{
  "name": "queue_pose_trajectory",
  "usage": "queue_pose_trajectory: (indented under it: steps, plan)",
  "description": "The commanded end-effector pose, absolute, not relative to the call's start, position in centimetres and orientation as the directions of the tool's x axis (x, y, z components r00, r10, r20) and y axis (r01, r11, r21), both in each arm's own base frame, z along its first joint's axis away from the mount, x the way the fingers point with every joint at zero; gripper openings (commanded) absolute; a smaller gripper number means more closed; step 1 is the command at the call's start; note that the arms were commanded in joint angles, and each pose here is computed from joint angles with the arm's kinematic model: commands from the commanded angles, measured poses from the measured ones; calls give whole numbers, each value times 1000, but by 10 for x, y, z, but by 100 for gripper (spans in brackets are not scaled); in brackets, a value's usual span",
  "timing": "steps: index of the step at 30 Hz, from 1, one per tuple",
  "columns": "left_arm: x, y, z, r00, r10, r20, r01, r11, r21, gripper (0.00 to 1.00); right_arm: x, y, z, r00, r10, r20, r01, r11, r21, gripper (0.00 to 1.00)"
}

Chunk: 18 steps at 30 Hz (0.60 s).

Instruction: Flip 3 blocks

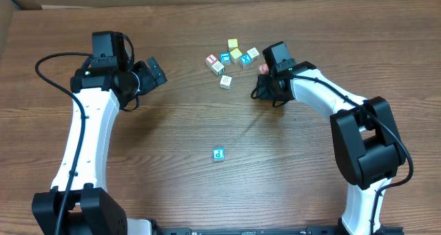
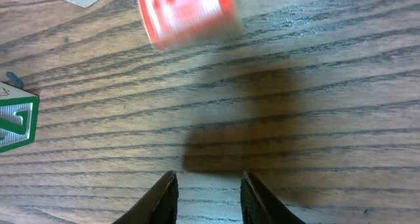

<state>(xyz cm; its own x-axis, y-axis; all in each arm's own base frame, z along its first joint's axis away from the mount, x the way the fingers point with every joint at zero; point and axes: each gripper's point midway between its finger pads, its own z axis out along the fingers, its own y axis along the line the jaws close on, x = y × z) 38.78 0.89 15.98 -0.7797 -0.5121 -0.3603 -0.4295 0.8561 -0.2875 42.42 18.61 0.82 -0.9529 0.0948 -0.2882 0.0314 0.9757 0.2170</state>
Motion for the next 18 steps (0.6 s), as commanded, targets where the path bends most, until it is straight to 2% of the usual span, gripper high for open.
queue_pose_trajectory:
  steps: [1,3,4,5,6,9,14,18]
  plan:
    - [390,11,165,-776,-505,-378,-421,861,-286,100,428,191,10,-951,92,-296,24,974,226,33]
    - [390,11,165,-776,-505,-377,-421,861,-286,100,429,191,11,-950,93,-300,23,974,227,33]
    - [390,11,165,-776,-505,-377,-421,861,-286,100,431,192,13,-948,94,-305,22,973,229,41]
    - [390,11,165,-776,-505,-378,-421,861,-286,100,435,193,19,-944,96,-317,20,972,236,55]
    - [390,11,165,-776,-505,-378,-421,861,-286,100,439,194,23,-940,98,-326,19,971,239,64]
    - [390,11,165,-776,-505,-377,-421,861,-286,100,452,199,45,-928,96,-361,2,968,251,77]
    - [390,11,165,-776,-505,-377,-421,861,-286,100,474,208,71,-892,61,-448,-65,963,261,79]
    - [390,11,165,-776,-505,-377,-421,861,-286,100,487,202,72,-862,75,-501,-50,972,231,78]
